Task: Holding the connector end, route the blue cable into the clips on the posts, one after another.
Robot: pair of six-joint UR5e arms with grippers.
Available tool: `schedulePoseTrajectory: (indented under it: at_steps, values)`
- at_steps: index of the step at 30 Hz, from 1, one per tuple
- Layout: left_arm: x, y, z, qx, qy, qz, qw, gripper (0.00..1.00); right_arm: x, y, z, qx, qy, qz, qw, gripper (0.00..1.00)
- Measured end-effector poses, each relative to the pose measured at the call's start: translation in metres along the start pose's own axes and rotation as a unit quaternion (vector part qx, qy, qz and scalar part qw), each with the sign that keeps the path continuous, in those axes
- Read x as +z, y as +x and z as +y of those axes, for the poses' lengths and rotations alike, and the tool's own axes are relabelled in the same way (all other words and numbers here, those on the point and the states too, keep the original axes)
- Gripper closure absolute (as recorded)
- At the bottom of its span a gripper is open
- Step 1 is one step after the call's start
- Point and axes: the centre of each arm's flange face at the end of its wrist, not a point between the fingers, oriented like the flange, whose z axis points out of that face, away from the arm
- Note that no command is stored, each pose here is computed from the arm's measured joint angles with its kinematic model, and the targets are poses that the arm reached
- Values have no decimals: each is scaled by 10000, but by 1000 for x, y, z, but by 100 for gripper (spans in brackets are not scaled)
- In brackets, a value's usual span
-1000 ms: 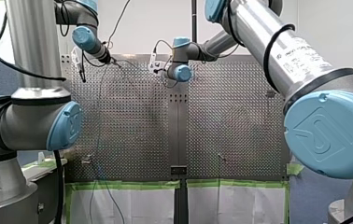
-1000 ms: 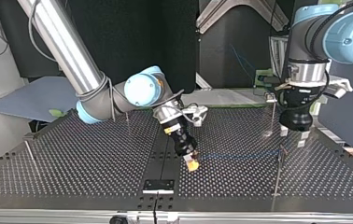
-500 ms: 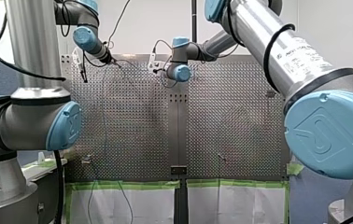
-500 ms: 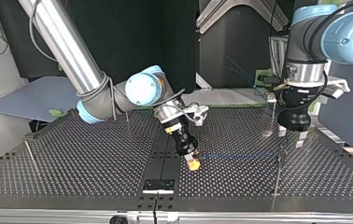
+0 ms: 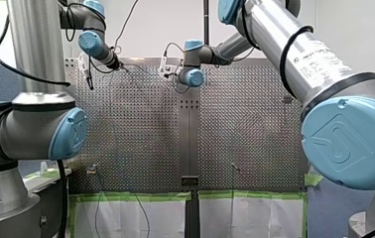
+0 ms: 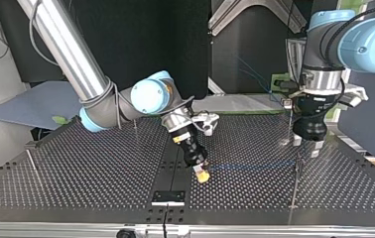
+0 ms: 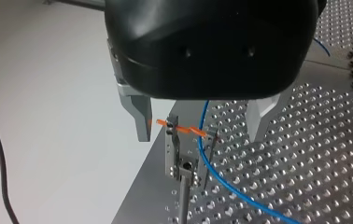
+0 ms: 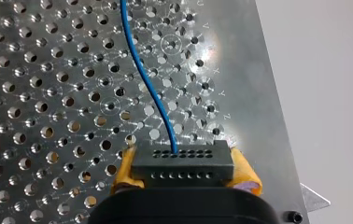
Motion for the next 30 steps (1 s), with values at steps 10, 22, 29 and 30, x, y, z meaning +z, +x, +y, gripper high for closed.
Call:
schedulePoseTrajectory:
  at_steps: [10, 22, 29, 30]
  values:
    - [4, -1, -13, 155, 517, -103, 9985, 0, 0, 0, 1, -8, -3, -12, 10000, 100]
    - [10, 4, -39, 354, 1236, 43, 9917, 0, 1, 2, -6, -16, 42, 10, 10000, 100]
    - [26, 2, -52, 384, 1290, 85, 9909, 0, 1, 4, -8, -23, 55, 25, 10000, 100]
    - [29, 3, -53, 388, 1274, 78, 9911, 0, 1, 4, -8, -22, 55, 23, 10000, 100]
